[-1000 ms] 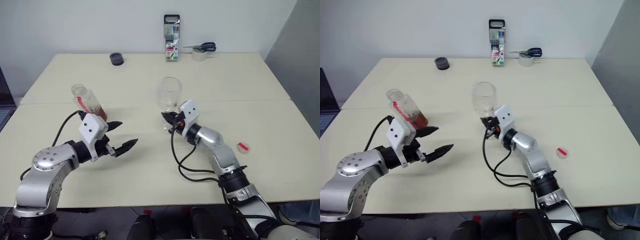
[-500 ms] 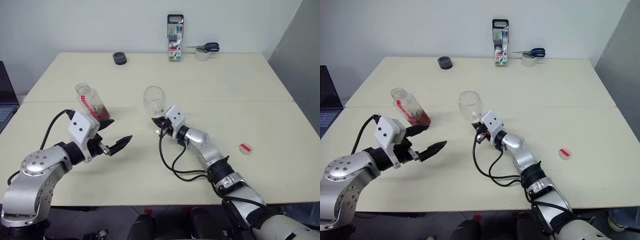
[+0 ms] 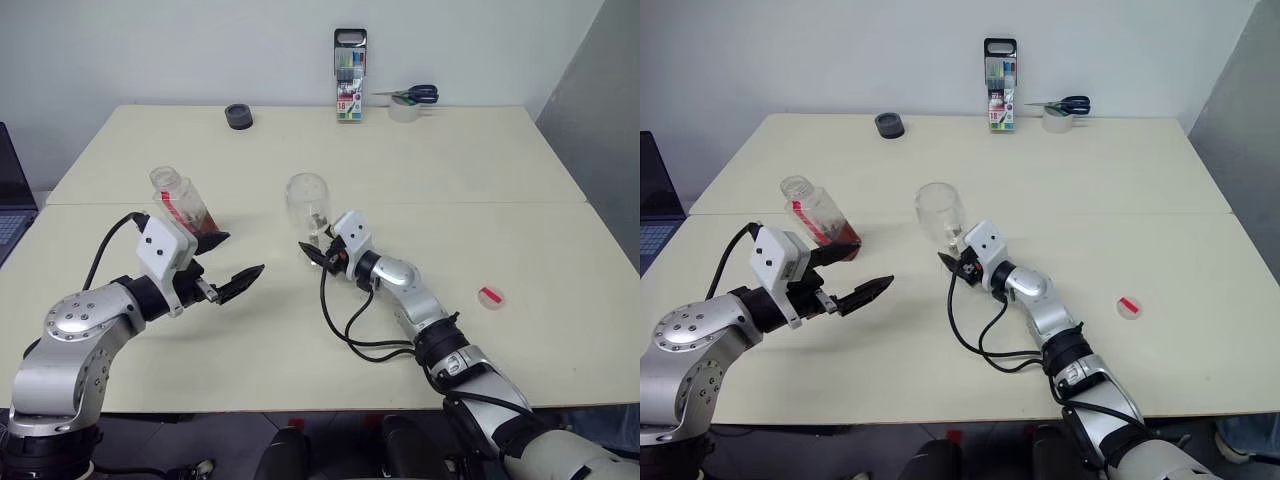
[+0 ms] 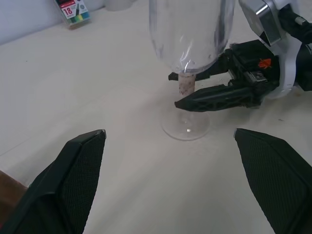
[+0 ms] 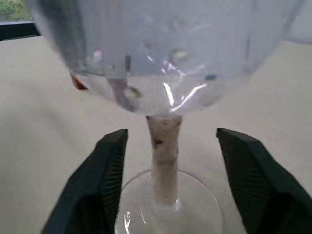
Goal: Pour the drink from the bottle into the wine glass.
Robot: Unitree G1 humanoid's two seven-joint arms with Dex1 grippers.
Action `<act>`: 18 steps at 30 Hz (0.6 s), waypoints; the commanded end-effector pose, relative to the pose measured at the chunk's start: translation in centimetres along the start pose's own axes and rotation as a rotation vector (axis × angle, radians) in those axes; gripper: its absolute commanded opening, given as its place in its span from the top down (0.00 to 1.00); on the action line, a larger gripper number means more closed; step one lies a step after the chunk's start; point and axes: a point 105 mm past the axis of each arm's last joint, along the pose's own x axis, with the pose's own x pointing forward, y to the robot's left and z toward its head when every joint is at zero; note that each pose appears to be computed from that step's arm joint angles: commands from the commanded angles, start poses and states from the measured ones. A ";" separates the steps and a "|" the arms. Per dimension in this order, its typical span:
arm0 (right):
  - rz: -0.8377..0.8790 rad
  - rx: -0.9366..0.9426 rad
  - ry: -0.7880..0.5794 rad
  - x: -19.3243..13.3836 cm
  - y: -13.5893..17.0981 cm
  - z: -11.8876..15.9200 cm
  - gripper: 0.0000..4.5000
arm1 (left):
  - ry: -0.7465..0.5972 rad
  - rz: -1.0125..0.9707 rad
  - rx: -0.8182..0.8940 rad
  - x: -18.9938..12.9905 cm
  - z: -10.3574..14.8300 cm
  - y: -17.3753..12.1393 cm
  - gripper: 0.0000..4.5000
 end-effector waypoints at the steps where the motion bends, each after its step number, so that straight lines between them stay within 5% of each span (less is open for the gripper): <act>1: 0.004 -0.013 -0.051 0.1 0.1 1.4 0.03 | -0.031 -0.009 0.050 0.1 1.1 -0.1 0.00; 18: -0.004 -0.081 0.044 -3.7 -1.1 -0.1 0.00 | -0.043 0.002 -0.009 0.9 0.4 -0.8 0.00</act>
